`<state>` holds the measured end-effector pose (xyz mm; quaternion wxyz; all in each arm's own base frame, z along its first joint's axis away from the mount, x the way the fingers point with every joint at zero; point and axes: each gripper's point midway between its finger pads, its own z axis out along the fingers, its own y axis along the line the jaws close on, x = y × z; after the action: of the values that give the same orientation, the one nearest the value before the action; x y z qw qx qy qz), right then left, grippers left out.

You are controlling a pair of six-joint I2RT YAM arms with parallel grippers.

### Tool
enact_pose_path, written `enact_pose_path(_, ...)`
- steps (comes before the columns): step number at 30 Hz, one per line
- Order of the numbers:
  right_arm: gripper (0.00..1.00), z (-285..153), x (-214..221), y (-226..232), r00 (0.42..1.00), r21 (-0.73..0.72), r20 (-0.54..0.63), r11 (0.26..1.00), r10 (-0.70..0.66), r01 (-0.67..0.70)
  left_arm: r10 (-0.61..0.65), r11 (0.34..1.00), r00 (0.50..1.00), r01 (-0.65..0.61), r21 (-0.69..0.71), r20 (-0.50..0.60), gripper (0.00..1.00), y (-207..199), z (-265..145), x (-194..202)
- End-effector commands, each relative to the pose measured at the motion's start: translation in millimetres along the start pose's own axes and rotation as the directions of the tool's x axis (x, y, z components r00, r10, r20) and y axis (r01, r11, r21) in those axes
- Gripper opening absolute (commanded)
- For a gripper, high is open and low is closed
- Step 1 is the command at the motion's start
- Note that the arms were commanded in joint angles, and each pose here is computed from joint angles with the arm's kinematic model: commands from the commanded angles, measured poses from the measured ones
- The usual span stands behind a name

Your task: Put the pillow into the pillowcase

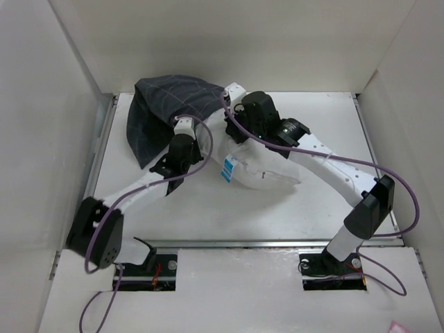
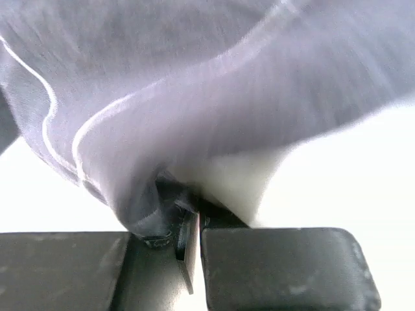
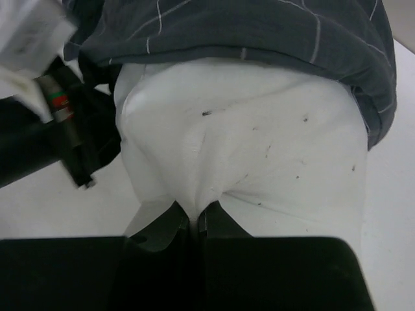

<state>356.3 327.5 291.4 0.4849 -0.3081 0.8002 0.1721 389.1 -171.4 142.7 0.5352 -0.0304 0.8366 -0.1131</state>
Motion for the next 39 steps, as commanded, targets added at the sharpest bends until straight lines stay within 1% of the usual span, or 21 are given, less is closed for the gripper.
enact_pose_path(1, 0.00, 14.3, -55.0, 22.9, 0.969, -0.114, 0.246, 0.994, 0.023, 0.005, -0.074, 0.976, 0.994, 0.057, 0.210, 0.077, 0.00, -43.5, -56.5, -33.2)
enact_pose_path(2, 0.00, 15.2, -57.0, 25.1, 0.965, -0.125, 0.260, 0.992, 0.024, 0.009, -0.065, 0.968, 0.996, 0.049, 0.245, 0.056, 0.00, -47.6, -66.5, -23.9)
enact_pose_path(3, 0.00, 11.1, -69.8, 28.9, 0.949, -0.146, 0.315, 0.989, 0.027, 0.021, -0.072, 0.948, 0.995, 0.049, 0.313, 0.063, 0.00, -56.1, -86.5, -33.6)
enact_pose_path(5, 0.00, 12.4, -65.9, 35.4, 0.943, -0.180, 0.331, 0.983, 0.028, 0.034, -0.075, 0.926, 0.996, 0.056, 0.373, 0.037, 0.00, -63.9, -104.6, -30.7)
enact_pose_path(6, 0.00, 7.4, -77.2, 38.4, 0.921, -0.194, 0.388, 0.980, 0.030, 0.049, -0.065, 0.901, 0.998, 0.049, 0.432, 0.023, 0.00, -74.7, -122.4, -32.1)
enact_pose_path(9, 0.00, 11.7, -64.8, 61.0, 0.915, -0.312, 0.401, 0.946, 0.051, 0.084, -0.073, 0.855, 0.997, 0.047, 0.516, 0.032, 0.00, -93.8, -146.3, -45.2)
enact_pose_path(10, 0.00, 14.4, -66.4, 68.2, 0.908, -0.348, 0.414, 0.932, 0.060, 0.097, -0.048, 0.824, 0.999, 0.043, 0.565, -0.006, 0.00, -104.1, -155.6, -38.7)
enact_pose_path(12, 0.00, 21.0, -64.3, 80.1, 0.909, -0.418, 0.399, 0.906, 0.117, 0.067, -0.040, 0.800, 0.999, 0.042, 0.598, -0.016, 0.00, -112.0, -166.6, -48.4)
enact_pose_path(13, 0.00, 13.7, -79.4, 84.5, 0.884, -0.452, 0.433, 0.891, 0.174, 0.046, 0.004, 0.800, 0.997, 0.044, 0.599, -0.078, 0.00, -112.4, -165.9, -34.9)
enact_pose_path(14, 0.00, 16.1, -76.9, 91.1, 0.881, -0.489, 0.430, 0.871, 0.198, 0.043, 0.020, 0.791, 0.994, 0.050, 0.610, -0.108, 0.00, -115.6, -167.9, -31.7)
enact_pose_path(16, 0.00, 8.8, -81.9, 104.0, 0.860, -0.571, 0.434, 0.820, 0.268, 0.033, 0.076, 0.759, 0.985, 0.045, 0.650, -0.157, 0.00, -124.7, -170.8, -23.7)
enact_pose_path(17, 0.00, 1.8, -92.3, 111.1, 0.834, -0.608, 0.473, 0.791, 0.285, 0.074, 0.106, 0.726, 0.973, 0.066, 0.685, -0.206, 0.00, -129.6, -177.3, -12.0)
enact_pose_path(19, 0.00, -5.8, -91.9, 131.6, 0.839, -0.691, 0.447, 0.715, 0.309, 0.105, 0.136, 0.695, 0.967, 0.060, 0.716, -0.214, 0.00, -137.9, -181.8, -11.2)
enact_pose_path(25, 0.00, -7.5, -66.6, 167.9, 0.876, -0.759, 0.372, 0.643, 0.306, 0.098, 0.158, 0.593, 0.970, 0.056, 0.803, -0.185, 0.00, -158.5, -193.7, -22.6)
enact_pose_path(29, 0.00, 3.6, -38.2, 175.4, 0.906, -0.775, 0.306, 0.629, 0.292, 0.059, 0.151, 0.596, 0.969, 0.070, 0.800, -0.197, 0.00, -160.3, -192.5, -23.8)
enact_pose_path(30, 0.00, 3.2, -35.2, 174.3, 0.905, -0.758, 0.348, 0.641, 0.246, 0.117, 0.148, 0.592, 0.963, 0.095, 0.800, -0.224, 0.00, -161.9, -192.4, -20.4)
enact_pose_path(33, 0.00, 1.2, -15.8, 177.8, 0.940, -0.767, 0.314, 0.619, 0.133, 0.169, 0.137, 0.589, 0.955, 0.136, 0.797, -0.264, 0.00, -155.5, -199.1, -5.6)
enact_pose_path(34, 0.00, 7.9, 1.5, 178.3, 0.955, -0.770, 0.285, 0.612, 0.077, 0.180, 0.112, 0.570, 0.972, 0.106, 0.815, -0.205, 0.00, -156.6, -206.4, -19.0)
enact_pose_path(35, 0.00, 4.5, 7.2, 181.3, 0.956, -0.786, 0.289, 0.583, 0.052, 0.206, 0.094, 0.580, 0.976, 0.105, 0.808, -0.194, 0.00, -155.2, -207.7, -24.0)
enact_pose_path(37, 0.00, 4.2, 12.4, 180.8, 0.955, -0.783, 0.294, 0.584, 0.044, 0.214, 0.084, 0.605, 0.982, 0.086, 0.792, -0.170, 0.00, -152.5, -207.9, -34.1)
enact_pose_path(39, 0.00, 8.0, 11.1, 170.8, 0.951, -0.733, 0.304, 0.649, 0.049, 0.201, 0.051, 0.675, 0.991, 0.060, 0.735, -0.127, 0.00, -143.8, -198.4, -48.1)
